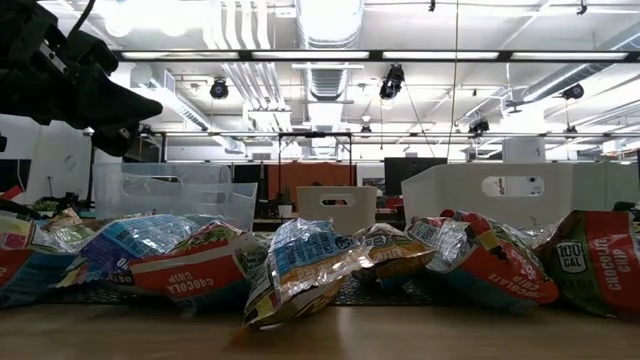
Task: Pick and place Granola Bars by type
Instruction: Put the yellow granola bar into the white bin
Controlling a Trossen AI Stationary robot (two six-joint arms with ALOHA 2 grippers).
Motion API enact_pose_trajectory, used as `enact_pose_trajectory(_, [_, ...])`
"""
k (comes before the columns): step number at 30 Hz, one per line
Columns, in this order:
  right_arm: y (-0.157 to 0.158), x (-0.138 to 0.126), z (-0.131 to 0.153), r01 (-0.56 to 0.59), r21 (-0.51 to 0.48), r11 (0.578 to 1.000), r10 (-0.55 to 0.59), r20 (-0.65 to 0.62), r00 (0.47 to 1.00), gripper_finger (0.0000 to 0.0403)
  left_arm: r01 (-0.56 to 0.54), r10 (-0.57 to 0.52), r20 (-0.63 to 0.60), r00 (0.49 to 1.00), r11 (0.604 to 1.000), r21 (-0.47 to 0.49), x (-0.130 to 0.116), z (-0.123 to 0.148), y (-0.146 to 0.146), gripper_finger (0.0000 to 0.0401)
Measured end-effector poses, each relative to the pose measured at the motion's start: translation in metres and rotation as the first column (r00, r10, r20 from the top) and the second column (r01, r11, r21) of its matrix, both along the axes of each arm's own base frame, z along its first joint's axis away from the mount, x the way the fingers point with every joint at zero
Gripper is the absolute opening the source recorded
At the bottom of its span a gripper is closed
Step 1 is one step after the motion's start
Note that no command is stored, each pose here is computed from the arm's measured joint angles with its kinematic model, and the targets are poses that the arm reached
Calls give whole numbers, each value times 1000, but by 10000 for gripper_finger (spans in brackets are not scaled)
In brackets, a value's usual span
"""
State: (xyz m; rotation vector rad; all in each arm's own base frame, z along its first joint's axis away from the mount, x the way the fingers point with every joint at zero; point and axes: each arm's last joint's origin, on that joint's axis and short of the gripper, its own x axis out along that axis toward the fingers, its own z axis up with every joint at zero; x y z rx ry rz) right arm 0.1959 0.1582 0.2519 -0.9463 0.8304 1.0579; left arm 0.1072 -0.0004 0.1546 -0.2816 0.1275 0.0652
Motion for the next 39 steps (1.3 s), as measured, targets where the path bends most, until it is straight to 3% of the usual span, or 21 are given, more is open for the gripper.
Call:
enact_pose_trajectory(9, [0, 2, -24, -41, -31, 999, 43, 60, 997, 182, 0, 0, 0, 1000, 1000, 0, 0, 0, 0, 0])
enact_pose_trajectory(22, [4, 20, -54, -132, -156, 979, 135, 8, 991, 181, 0, 0, 0, 1000, 1000, 0, 0, 0, 0, 0])
enact_pose_trajectory(39, [-1, 39, -80, -138, -228, 964, 131, -43, 990, 185, 0, 0, 0, 1000, 1000, 0, 0, 0, 0, 0])
